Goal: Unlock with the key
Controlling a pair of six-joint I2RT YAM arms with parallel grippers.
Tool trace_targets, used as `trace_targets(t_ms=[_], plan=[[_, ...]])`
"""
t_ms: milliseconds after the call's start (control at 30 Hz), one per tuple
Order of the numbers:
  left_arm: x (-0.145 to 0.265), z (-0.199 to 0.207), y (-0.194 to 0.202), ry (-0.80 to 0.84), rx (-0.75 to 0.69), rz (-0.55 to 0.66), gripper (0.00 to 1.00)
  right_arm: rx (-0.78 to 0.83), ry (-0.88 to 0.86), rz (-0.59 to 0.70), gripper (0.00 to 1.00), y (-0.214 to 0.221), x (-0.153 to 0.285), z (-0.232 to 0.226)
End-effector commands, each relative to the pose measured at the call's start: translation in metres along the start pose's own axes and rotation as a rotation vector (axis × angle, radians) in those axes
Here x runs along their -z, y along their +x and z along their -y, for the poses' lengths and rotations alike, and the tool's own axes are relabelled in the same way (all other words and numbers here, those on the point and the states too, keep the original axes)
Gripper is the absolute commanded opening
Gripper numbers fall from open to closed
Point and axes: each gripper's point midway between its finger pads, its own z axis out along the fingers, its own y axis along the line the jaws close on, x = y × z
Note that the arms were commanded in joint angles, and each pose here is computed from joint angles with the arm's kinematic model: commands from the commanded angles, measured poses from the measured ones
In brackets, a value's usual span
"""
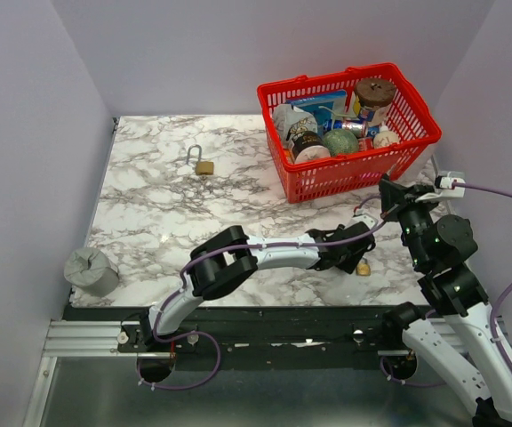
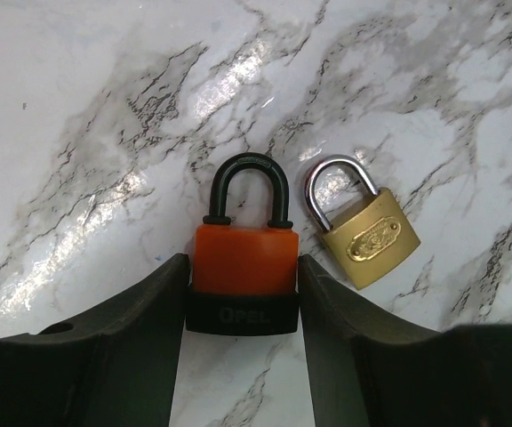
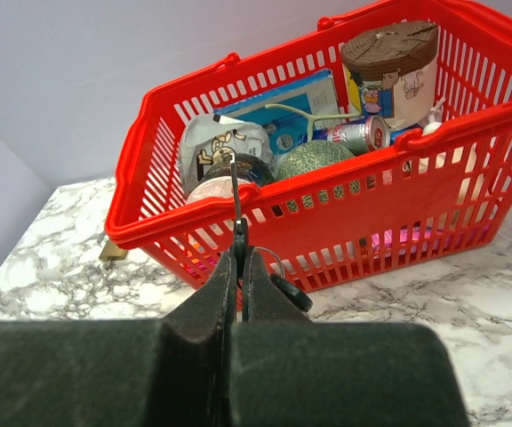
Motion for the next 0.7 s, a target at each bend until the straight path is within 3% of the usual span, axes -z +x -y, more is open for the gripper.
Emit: trace_targets(t_ms=[0,33,67,200,367,533,667], plan=[[-0.004,-0.031,0.048,-0.128,-0.034,-0.132,0.55,-0.005,0.026,0.001,0.01,0.003,0.002,0.006],[-0.003,-0.033,0.052,-0.132,-0.022,-0.136,0.53,-0.006,0.024,0.003,0.01,0.002,0.003,0.006],[0.001,-0.034,0.052,-0.123,-0.006,-0.133,0.44,-0.006,0.025,0.004,0.01,0.002,0.003,0.006],[0.014,-0.042,0.070,-0.089,0.064,-0.136,0.21,-0.008,0.021,-0.004,0.01,0.005,0.002,0.006],[0.053,-0.029,0.025,-0.010,0.094,0.008,0.03,-0.012,0.007,-0.020,0.01,0.008,-0.001,0.002],[0.090,-0.022,-0.020,0.042,0.102,0.130,0.00,-0.017,-0.010,-0.042,0.01,0.013,-0.004,-0.002],[0.119,-0.030,-0.053,0.106,0.187,0.211,0.00,-0.008,-0.007,-0.052,0.01,0.015,-0.005,-0.002]])
